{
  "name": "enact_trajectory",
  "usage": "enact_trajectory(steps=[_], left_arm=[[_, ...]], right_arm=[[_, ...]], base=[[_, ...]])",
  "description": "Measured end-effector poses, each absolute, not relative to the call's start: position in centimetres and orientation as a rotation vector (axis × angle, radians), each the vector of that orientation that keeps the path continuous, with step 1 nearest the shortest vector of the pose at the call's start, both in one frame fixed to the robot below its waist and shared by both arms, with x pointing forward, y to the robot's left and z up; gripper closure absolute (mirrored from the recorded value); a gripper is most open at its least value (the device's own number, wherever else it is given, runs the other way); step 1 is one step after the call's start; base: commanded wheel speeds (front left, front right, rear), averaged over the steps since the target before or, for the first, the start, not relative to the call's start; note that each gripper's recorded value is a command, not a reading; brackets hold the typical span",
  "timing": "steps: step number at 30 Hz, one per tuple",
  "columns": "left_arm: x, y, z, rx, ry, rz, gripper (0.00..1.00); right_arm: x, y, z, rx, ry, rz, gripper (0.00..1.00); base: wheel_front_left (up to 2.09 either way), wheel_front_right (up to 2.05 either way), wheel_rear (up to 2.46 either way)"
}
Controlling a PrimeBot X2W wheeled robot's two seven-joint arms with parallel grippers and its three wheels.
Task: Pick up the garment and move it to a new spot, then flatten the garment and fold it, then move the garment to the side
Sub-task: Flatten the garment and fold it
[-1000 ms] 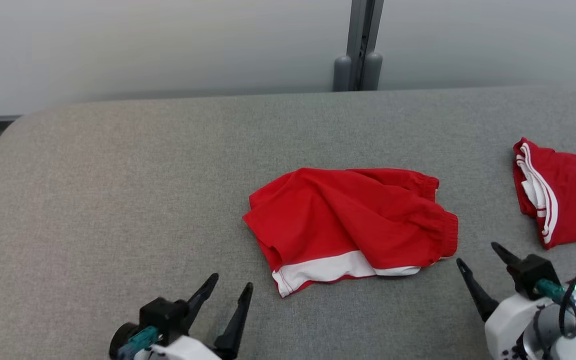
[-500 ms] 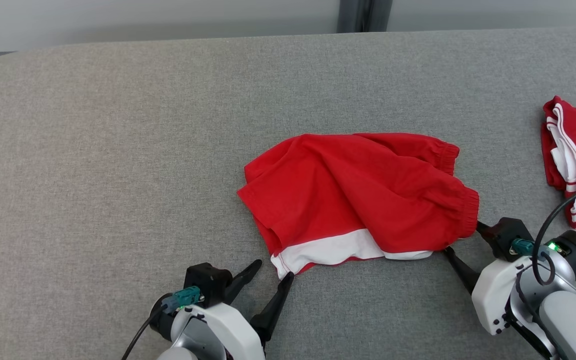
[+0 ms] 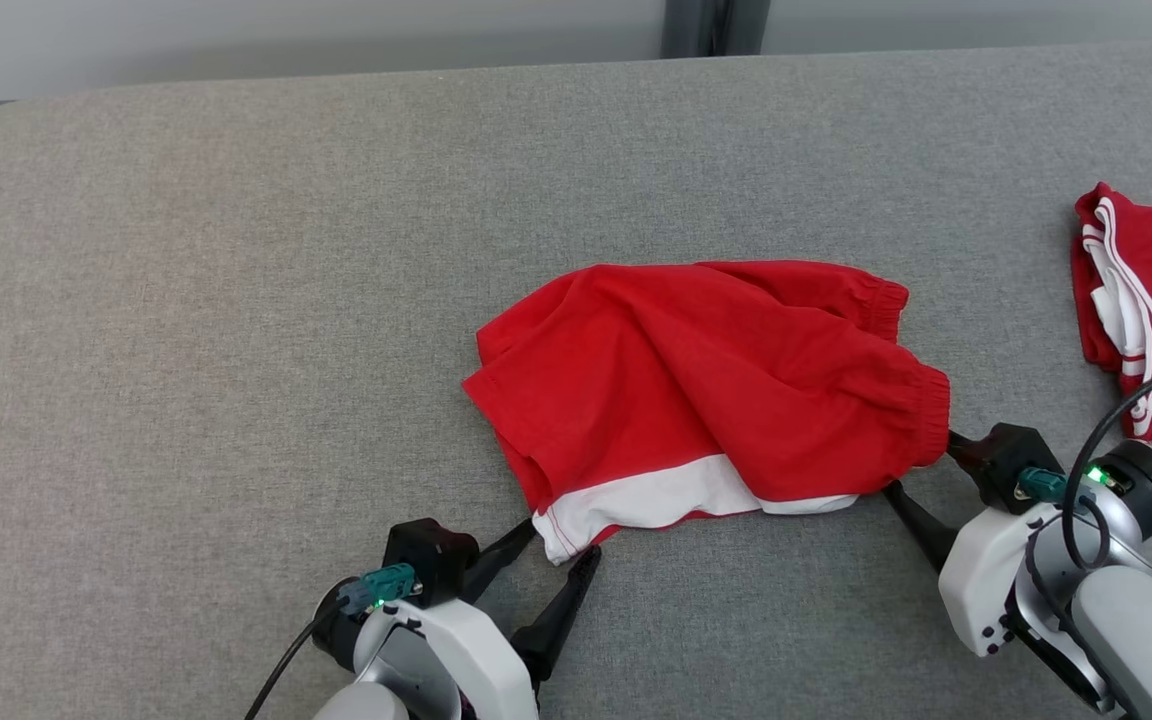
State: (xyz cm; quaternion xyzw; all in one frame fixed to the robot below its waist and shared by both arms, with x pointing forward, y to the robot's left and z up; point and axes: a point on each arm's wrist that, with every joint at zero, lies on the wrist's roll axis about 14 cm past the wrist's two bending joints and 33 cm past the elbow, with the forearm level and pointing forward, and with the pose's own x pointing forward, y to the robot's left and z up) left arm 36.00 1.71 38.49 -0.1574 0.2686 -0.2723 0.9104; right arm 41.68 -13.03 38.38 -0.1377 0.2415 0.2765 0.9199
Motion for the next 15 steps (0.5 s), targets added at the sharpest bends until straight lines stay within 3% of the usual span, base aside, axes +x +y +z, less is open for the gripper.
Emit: enact_trajectory(steps=[4,6,7,9,10,11,12,15], left_arm=[[36.1,1.8,38.6,-0.325,0.549,-0.564,0.00],[36.2,1.8,38.6,-0.323,0.543,-0.565,0.00],[36.4,1.8,38.7,-0.323,0.538,-0.566,0.01],[36.6,1.4,39.0,-0.329,0.527,-0.577,0.62],[36.6,1.4,39.0,-0.329,0.527,-0.577,0.86],[36.6,1.1,39.1,-0.332,0.525,-0.586,1.00],[36.5,0.9,39.2,-0.340,0.527,-0.593,1.00],[36.0,0.1,39.2,-0.354,0.540,-0.625,1.00]], right_arm=[[41.6,-13.0,38.4,-0.278,0.494,0.571,0.20],[41.5,-13.0,38.3,-0.278,0.495,0.574,0.33],[41.5,-12.9,38.3,-0.277,0.495,0.576,0.45],[41.5,-12.7,38.3,-0.268,0.490,0.581,0.58],[41.5,-12.7,38.3,-0.268,0.490,0.581,0.67],[41.5,-12.6,38.4,-0.262,0.484,0.583,0.75],[41.4,-12.5,38.5,-0.258,0.482,0.585,1.00],[41.5,-12.3,39.1,-0.225,0.461,0.585,1.00]], base=[[0.00,0.00,0.00],[0.00,0.00,0.00],[0.00,0.00,0.00],[0.00,0.00,0.00],[0.00,0.00,0.00],[0.00,0.00,0.00],[0.00,0.00,0.00],[0.00,0.00,0.00]])
